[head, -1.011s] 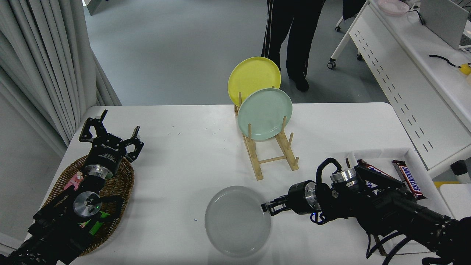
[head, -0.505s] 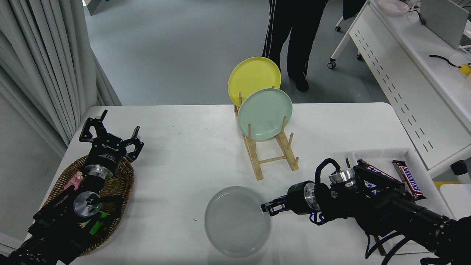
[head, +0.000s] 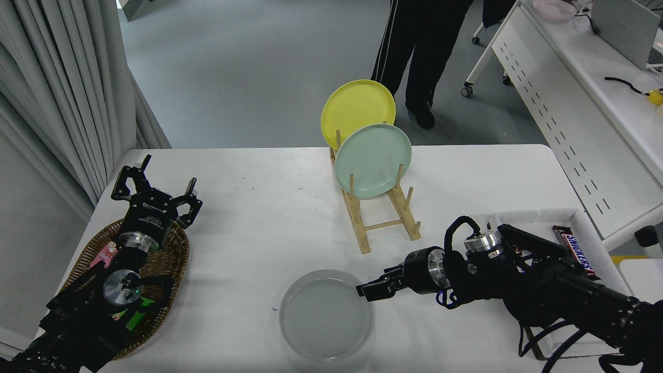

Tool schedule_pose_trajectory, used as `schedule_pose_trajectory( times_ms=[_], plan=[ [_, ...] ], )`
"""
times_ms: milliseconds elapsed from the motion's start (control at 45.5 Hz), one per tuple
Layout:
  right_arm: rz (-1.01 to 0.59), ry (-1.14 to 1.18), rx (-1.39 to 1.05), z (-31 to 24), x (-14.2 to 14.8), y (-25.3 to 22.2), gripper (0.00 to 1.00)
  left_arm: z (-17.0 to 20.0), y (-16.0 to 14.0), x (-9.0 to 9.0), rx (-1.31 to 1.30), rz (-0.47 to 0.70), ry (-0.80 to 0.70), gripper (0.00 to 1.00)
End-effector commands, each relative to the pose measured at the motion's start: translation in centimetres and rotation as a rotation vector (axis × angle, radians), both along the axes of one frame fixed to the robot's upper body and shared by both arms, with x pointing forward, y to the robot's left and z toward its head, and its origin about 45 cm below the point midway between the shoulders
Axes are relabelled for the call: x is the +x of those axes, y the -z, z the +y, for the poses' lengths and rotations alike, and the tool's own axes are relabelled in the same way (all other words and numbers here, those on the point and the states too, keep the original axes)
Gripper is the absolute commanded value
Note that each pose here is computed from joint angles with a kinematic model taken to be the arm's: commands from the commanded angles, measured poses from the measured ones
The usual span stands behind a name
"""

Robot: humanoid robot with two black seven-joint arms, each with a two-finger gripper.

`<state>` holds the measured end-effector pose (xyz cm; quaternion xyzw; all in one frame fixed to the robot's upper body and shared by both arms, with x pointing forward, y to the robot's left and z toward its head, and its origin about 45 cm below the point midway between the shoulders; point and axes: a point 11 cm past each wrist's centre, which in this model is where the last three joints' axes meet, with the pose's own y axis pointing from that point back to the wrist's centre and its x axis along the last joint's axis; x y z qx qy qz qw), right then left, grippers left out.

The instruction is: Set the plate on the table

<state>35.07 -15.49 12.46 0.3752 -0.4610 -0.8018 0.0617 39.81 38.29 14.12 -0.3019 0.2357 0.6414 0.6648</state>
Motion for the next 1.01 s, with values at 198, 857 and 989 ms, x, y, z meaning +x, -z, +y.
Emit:
schedule_pose_trajectory(
  times_ms=[198,857,989],
  plan=[
    [-0.384,-0.105,0.22,1.4,1.1,-8.0,1.0,0.0,0.0,0.0,0.0,0.0,0.0,1.0],
    [-0.948,0.022,0.16,-6.7,7.2,-17.7,1.0,0.0,0.0,0.0,0.0,0.0,0.0,1.0],
    [-1.011,0.001,0.002,-10.1,7.6,-17.9,1.0,0.0,0.0,0.0,0.0,0.0,0.0,1.0]
  ],
)
